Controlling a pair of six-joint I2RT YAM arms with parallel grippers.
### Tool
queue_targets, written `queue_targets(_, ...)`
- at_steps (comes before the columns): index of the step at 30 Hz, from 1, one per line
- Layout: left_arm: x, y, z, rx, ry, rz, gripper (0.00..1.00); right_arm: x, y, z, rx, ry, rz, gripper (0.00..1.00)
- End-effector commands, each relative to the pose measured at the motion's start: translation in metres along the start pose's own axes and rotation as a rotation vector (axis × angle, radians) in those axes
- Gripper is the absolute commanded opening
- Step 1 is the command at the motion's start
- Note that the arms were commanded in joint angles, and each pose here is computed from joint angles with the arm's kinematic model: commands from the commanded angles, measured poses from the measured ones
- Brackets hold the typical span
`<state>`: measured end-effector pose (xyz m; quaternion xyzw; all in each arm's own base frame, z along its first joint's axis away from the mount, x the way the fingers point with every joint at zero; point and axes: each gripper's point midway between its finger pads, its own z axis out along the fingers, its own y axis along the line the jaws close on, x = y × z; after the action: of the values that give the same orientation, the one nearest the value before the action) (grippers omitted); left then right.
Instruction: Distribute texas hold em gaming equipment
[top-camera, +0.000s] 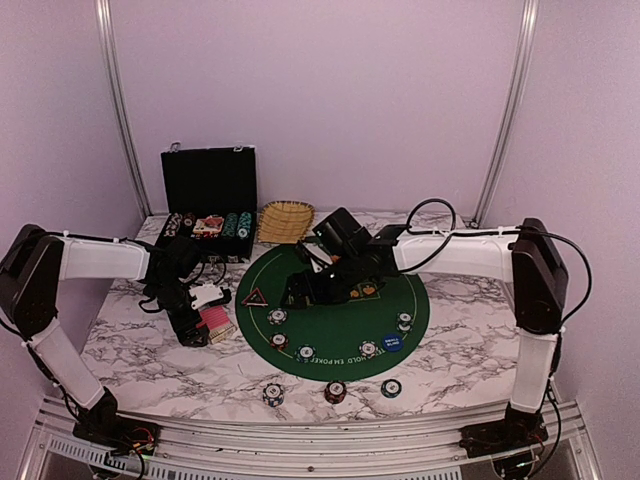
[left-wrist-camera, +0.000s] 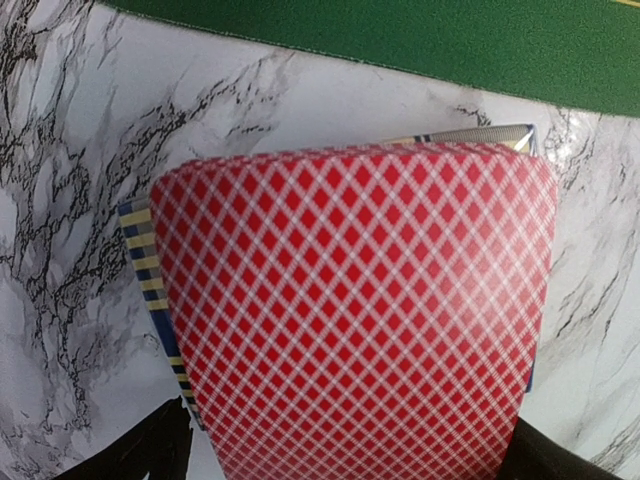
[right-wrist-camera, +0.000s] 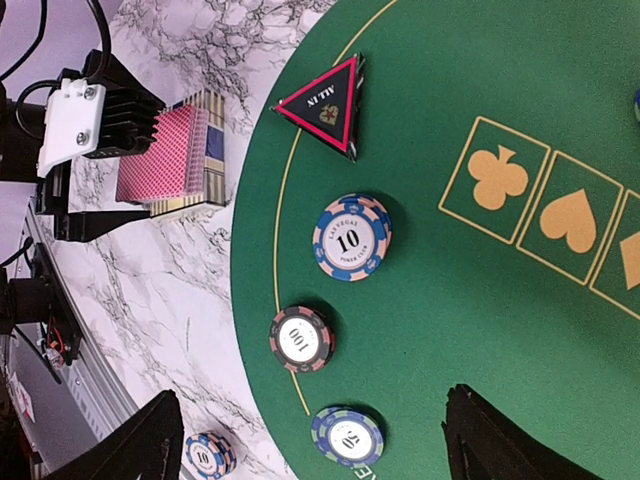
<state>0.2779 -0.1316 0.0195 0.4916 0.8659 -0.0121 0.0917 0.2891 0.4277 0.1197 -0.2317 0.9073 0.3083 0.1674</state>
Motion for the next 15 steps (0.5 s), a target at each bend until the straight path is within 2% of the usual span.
queue_targets(1,-0.0027,-0.0021,-0.0009,0.009,-0.006,0.02,0.99,-0.0148,0.0071,-0.0162,-0.038,-0.061,0.008,0.88)
queue_targets(10,-0.0041,-0.0052,-0.001,0.035,-0.004,0.019,0.8,-0.0084,0.0059,-0.0146,-0.071,-0.05,0.024,0.86)
queue_targets(15,-0.0057,-0.0065,-0.0022,0.044,-0.011,0.021,0.73,-0.0075,0.0051,-0.0132,-0.094,-0.049,0.035,0.86)
